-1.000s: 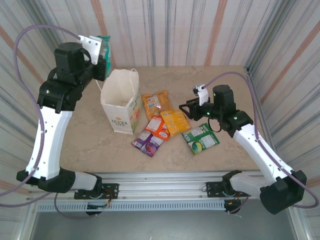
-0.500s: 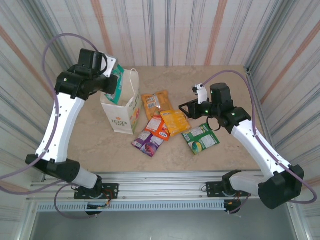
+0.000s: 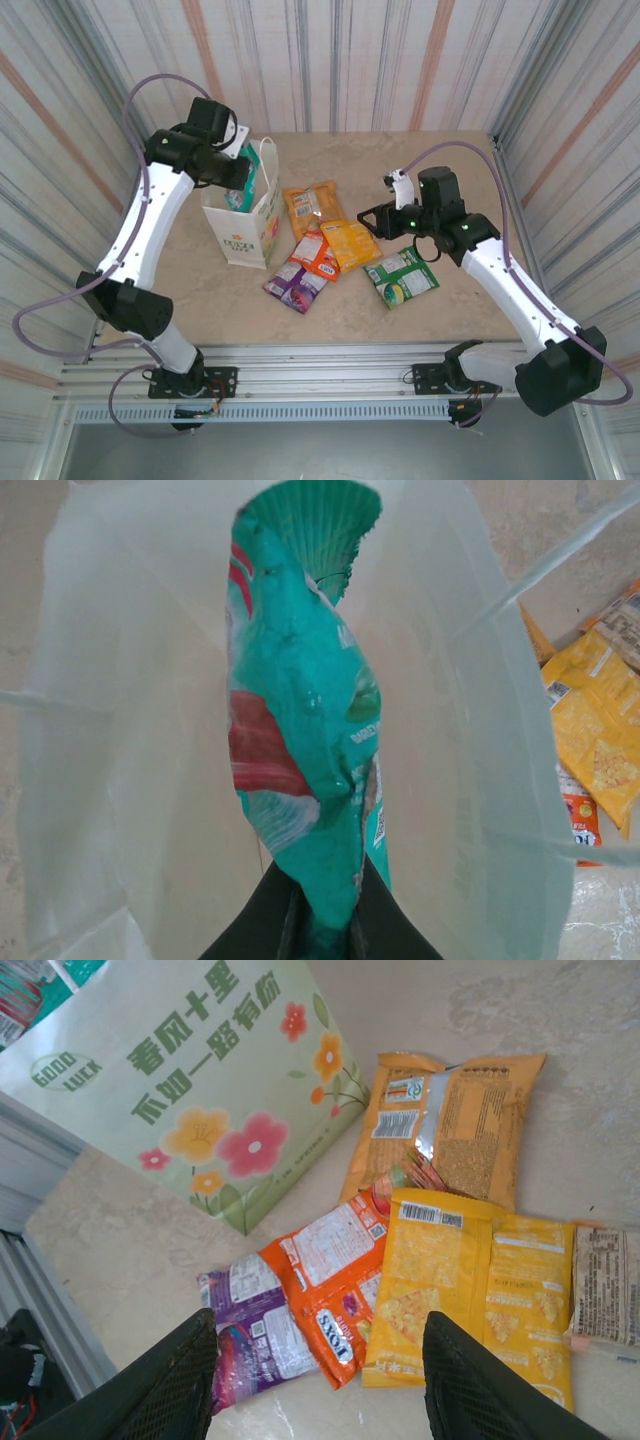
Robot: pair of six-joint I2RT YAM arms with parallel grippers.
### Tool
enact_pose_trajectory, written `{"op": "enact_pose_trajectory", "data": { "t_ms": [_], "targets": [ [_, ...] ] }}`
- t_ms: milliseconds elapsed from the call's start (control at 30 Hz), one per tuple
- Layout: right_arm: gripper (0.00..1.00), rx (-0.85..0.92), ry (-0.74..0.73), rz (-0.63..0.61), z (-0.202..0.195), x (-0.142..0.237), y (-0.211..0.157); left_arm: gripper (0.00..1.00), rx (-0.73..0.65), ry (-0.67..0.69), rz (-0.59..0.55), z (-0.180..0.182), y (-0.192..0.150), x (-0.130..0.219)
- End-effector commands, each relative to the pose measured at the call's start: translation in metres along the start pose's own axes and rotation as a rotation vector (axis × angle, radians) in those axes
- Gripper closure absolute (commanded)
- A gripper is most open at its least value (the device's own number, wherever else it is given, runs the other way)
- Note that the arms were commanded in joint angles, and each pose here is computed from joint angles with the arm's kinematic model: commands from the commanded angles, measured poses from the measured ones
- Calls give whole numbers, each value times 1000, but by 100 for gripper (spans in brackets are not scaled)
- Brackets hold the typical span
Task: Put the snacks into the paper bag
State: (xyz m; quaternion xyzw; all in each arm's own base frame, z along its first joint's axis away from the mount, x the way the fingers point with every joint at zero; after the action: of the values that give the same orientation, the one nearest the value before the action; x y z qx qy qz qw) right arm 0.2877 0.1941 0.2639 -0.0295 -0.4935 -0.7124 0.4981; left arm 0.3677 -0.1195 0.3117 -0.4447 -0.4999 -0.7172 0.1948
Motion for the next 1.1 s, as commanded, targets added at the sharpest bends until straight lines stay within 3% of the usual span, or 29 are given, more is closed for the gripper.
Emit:
{"op": "enact_pose_trajectory", "data": {
  "t_ms": [0, 133, 467, 833, 967, 1067],
  "targets": [
    [44, -42, -17, 12, -2, 1, 2, 76, 41, 24, -27, 7, 8, 11],
    [43, -68, -27, 16, -6, 1, 1, 60, 53, 33, -92, 9, 19, 29],
    [43, -270, -74, 12, -28, 14, 6, 54, 52, -54, -330, -6, 39, 98],
    [43, -737, -241, 166, -81, 47, -69, 46, -100, -373, -633, -69, -2, 140],
    [43, -936, -259, 194, -97, 52, -108, 47, -41, -472, -632, -82, -14, 132],
    [44, -978, -269, 183, -102, 51, -123, 49, 11, -518, -603, -88, -22, 120]
  ]
}}
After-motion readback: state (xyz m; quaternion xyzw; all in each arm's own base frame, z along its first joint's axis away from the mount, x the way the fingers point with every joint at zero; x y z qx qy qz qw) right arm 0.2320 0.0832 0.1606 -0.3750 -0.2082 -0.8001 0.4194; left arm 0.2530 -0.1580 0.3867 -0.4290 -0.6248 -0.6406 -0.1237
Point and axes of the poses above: each hand's point on the last joint's axis, 136 mm out from that joint toward the fingers, its own x axis back along the fingers, its own z axis along the line the jaws close on, y = z × x, the point moved 2 cm from there along x, back along the fingers, and after that the axes turned 9 degrees about -x, right-handed, at the moved point
